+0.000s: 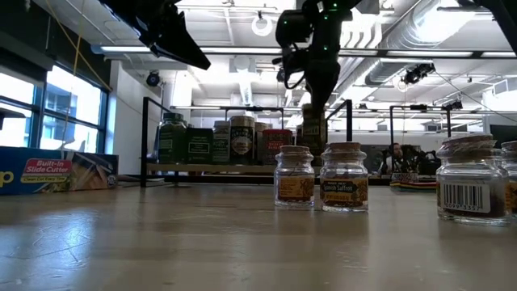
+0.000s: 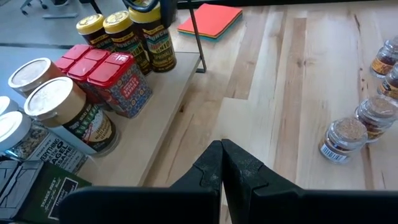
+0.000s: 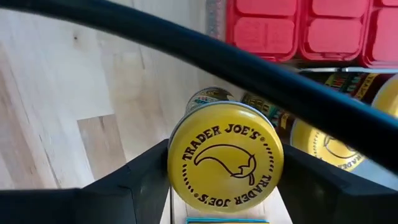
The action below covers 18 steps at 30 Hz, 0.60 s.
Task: Shelf spices
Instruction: Put the yellow seasoning bottle on the shelf and align it with the other yellow seasoning bottles
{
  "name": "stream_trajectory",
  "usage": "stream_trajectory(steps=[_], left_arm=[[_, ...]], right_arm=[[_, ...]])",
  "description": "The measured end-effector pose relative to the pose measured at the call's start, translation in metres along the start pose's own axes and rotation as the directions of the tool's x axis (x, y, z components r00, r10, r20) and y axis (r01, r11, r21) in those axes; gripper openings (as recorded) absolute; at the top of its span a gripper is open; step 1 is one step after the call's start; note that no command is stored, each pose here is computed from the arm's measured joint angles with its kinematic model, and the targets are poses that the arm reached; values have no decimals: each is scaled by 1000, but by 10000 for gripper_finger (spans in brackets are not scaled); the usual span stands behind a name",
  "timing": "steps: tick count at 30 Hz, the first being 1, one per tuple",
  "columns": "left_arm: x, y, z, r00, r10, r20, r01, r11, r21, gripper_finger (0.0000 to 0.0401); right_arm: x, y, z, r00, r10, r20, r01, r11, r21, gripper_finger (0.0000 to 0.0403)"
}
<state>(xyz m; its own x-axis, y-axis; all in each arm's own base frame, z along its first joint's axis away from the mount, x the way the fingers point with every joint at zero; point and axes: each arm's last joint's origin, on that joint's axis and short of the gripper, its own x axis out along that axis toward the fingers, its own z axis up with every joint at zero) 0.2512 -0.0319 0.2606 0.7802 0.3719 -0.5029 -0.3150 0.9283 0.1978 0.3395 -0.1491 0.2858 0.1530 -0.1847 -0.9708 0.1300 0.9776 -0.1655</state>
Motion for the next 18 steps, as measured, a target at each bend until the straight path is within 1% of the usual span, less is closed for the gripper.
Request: stream_trajectory(steps=[4, 10, 13, 18], left_arm=[[0, -1, 0, 1000, -23, -3, 23, 1000, -1, 1], [0, -1, 0, 1000, -25, -3, 25, 1000, -1, 1], [0, -1, 0, 1000, -26, -3, 26, 1000, -1, 1], [0, -1, 0, 1000, -26, -4, 26, 1000, 0, 1]], right_arm=[[0, 0, 0, 1000, -3, 0, 3, 1000, 3, 257], [0, 0, 1, 1000, -11, 9, 11, 1000, 4, 260], [0, -1, 1, 998, -67, -4, 67, 998, 2, 260], [0, -2, 2, 992, -129, -14, 129, 991, -21, 261]])
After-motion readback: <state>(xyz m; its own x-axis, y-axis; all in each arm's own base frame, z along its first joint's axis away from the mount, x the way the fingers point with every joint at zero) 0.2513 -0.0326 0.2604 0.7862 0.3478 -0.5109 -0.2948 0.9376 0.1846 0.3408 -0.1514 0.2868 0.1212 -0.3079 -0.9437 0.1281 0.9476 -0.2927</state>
